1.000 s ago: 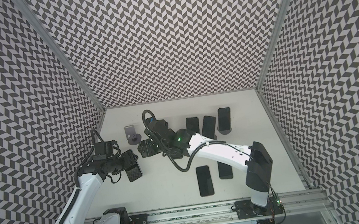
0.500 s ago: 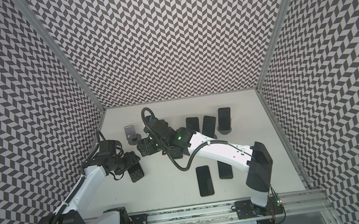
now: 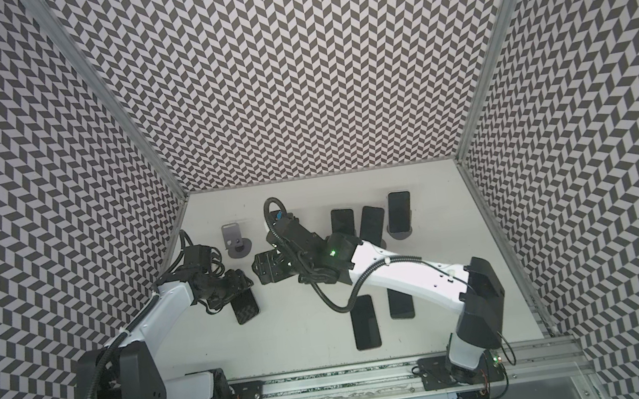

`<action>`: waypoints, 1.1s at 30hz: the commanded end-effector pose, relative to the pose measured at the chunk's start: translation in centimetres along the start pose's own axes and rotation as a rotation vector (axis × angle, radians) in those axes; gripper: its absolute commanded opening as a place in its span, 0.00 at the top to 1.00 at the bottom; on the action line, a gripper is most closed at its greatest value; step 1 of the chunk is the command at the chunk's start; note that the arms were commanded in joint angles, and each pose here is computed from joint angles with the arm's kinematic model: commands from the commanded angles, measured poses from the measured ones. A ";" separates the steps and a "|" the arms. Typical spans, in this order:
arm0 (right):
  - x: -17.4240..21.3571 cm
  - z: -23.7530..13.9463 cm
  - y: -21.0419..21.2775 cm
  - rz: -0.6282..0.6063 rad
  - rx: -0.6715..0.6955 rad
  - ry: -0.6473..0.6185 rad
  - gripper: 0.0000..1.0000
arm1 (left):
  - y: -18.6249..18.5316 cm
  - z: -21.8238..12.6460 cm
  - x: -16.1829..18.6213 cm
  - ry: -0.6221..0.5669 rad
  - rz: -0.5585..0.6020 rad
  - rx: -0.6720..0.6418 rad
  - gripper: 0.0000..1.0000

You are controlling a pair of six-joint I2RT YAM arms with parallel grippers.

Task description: Remove the phone from the phone stand

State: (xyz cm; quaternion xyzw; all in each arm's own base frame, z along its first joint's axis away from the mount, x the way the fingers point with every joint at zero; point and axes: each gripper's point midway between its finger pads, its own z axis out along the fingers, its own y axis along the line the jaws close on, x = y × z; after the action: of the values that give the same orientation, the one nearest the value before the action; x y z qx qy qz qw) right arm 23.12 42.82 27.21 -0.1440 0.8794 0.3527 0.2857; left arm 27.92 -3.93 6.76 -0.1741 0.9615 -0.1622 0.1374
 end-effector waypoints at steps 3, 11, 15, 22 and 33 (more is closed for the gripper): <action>-1.3 -2.1 1.5 0.044 -0.051 -0.081 0.20 | 0.1 0.2 -1.3 0.035 0.030 -0.036 0.42; -0.2 -1.5 1.5 0.096 -0.086 -0.074 0.20 | 0.3 0.0 -2.5 0.001 0.032 -0.055 0.41; -0.5 -1.5 1.7 0.097 -0.094 -0.088 0.20 | 0.7 0.5 -3.2 -0.004 0.027 -0.078 0.41; -0.6 -0.9 2.2 0.106 -0.104 -0.078 0.20 | 1.7 1.3 -3.8 0.014 0.031 -0.135 0.41; -1.5 0.7 3.8 0.077 -0.114 -0.057 0.21 | 3.8 2.8 -4.5 0.043 0.022 -0.172 0.41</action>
State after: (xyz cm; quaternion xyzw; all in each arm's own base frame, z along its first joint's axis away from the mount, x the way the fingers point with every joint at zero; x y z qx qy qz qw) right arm 22.93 45.13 28.78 -0.1110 0.8620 0.4037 0.2857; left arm 30.64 -0.57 3.35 -0.1739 0.9769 -0.0895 0.0861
